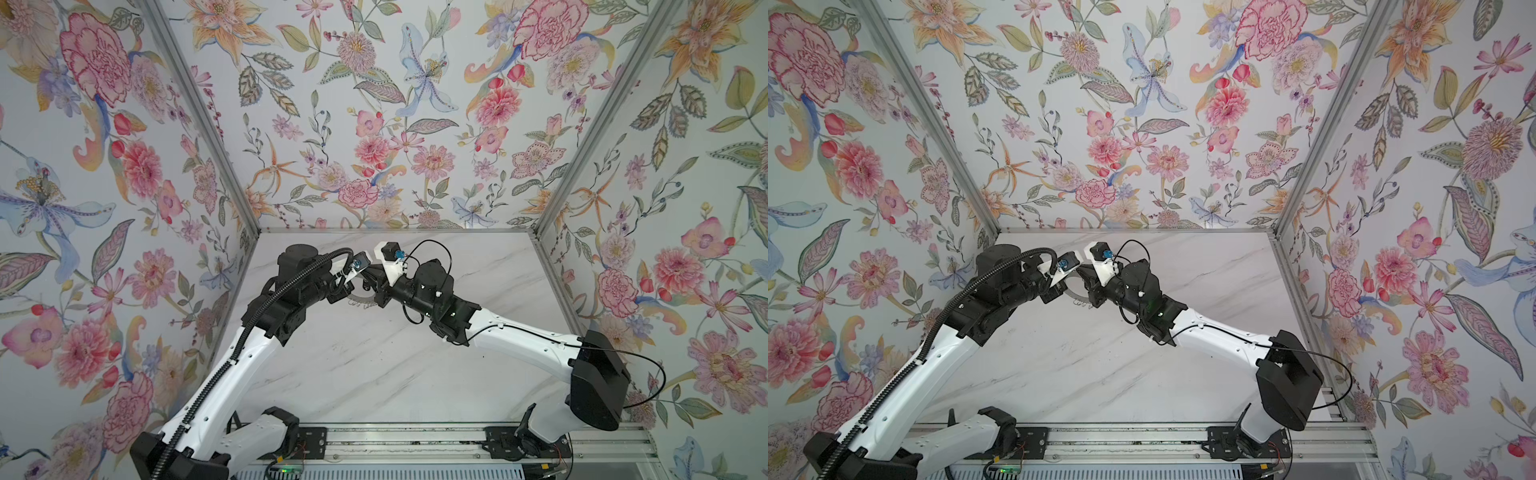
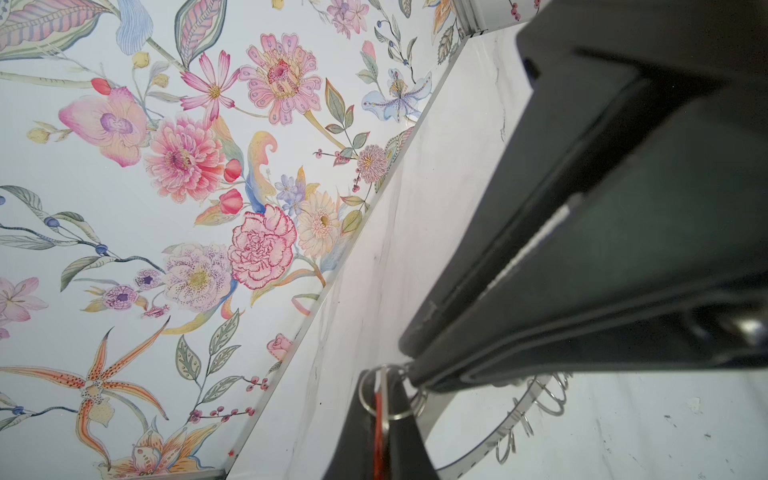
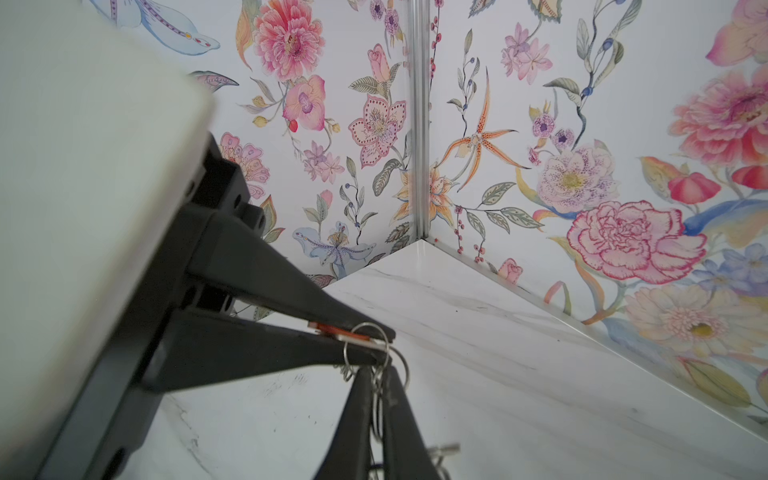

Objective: Remove the keys from the keyring

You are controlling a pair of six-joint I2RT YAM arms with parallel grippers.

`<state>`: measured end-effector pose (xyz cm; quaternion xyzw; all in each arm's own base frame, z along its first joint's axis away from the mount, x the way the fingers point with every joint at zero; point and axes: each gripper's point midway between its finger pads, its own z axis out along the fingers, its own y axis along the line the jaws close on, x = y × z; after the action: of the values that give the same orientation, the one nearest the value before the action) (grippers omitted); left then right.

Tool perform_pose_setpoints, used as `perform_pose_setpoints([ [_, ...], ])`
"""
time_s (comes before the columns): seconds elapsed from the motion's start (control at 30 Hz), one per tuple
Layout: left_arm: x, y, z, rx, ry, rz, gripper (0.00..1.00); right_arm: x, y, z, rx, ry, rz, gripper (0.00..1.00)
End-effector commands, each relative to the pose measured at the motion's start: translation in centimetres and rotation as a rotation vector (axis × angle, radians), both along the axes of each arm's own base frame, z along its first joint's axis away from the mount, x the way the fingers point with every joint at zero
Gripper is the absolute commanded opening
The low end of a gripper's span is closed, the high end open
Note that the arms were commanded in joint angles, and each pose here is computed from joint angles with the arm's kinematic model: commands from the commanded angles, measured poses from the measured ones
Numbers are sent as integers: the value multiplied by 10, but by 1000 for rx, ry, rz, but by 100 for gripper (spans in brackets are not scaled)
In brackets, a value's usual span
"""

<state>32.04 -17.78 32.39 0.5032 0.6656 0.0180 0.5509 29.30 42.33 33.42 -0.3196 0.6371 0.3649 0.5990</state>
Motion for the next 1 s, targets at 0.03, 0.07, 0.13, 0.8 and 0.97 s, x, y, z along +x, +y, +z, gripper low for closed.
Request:
perform_pose_setpoints([
  [0.03,0,2,22,-25,-73,3,0,11,1,-12,-46,25,-25,1],
  [0.07,0,2,22,-23,-74,8,0,11,0,-12,-51,24,-26,0],
  [0.13,3,5,22,-15,-76,27,0,10,-1,-10,-62,14,-28,0],
  [0.8,6,5,4,-24,12,55,0,-5,-35,67,198,-184,-22,0],
  [0.97,4,2,1,-34,30,40,0,-7,-36,73,237,-203,-12,0],
])
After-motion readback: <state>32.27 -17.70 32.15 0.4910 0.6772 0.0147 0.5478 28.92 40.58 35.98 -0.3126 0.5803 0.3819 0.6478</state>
